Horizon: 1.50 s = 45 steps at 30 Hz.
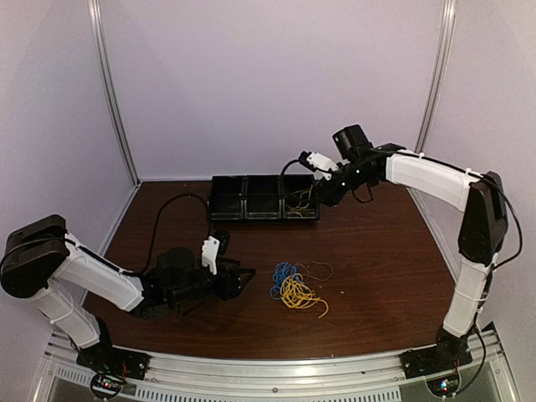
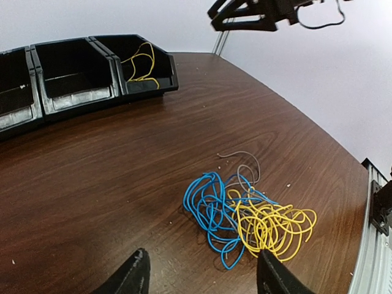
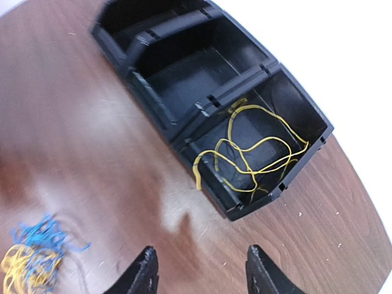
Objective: Untangle the cables
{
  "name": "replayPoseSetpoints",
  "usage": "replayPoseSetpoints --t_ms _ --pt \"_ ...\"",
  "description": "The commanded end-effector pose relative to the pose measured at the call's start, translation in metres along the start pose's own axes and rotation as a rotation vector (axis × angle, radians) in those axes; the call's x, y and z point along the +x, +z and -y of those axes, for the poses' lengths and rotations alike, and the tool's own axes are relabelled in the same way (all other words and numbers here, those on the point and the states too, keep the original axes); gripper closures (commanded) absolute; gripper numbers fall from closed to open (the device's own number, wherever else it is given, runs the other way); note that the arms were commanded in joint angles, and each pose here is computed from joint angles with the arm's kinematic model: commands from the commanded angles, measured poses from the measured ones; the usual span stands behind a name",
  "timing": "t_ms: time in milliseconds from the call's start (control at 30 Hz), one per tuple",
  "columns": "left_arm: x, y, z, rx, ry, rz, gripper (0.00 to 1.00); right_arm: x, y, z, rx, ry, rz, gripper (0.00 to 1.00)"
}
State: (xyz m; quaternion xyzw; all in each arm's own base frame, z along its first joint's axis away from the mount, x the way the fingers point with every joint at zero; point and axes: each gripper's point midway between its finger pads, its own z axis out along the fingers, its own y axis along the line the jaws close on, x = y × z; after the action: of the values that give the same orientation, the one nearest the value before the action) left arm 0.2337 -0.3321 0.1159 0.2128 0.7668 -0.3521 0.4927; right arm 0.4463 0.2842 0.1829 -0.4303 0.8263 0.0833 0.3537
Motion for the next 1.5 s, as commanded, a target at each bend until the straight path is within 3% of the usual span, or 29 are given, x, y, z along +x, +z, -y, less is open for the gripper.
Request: replayPoseSetpoints --t_ms 0,167,367,700,1100,1267,1433,1467 --pt "-0.014 0.011 0.007 0.013 0.063 0.007 0.38 0.032 -0.031 -0.052 -0.197 -0.082 -0.012 0.53" --pt "-0.010 0.025 0.000 -0.007 0.032 -0.029 0.30 0.093 -0.061 -0.122 -0.405 -0.262 -0.053 0.60" --pt "-0.005 0.035 -0.002 0.034 -0.045 -0.043 0.30 0.138 -0.070 -0.172 -0.462 -0.429 -0.103 0.63" --pt "-0.002 0.038 -0.003 0.031 -0.056 -0.060 0.30 0.153 -0.057 -0.217 -0.518 -0.546 -0.134 0.61" --pt "-0.004 0.033 -0.005 0.017 -0.037 -0.059 0.30 0.165 -0.034 -0.232 -0.493 -0.601 -0.198 0.65" --pt "-0.001 0.031 -0.006 0.020 -0.043 -0.058 0.30 0.166 -0.030 -0.232 -0.495 -0.592 -0.213 0.77" --pt "-0.002 0.030 -0.005 0.029 -0.039 -0.053 0.31 0.155 -0.034 -0.230 -0.474 -0.589 -0.187 1.00" --pt "-0.004 0.029 -0.003 0.034 -0.031 -0.048 0.31 0.151 -0.036 -0.229 -0.466 -0.591 -0.181 1.00"
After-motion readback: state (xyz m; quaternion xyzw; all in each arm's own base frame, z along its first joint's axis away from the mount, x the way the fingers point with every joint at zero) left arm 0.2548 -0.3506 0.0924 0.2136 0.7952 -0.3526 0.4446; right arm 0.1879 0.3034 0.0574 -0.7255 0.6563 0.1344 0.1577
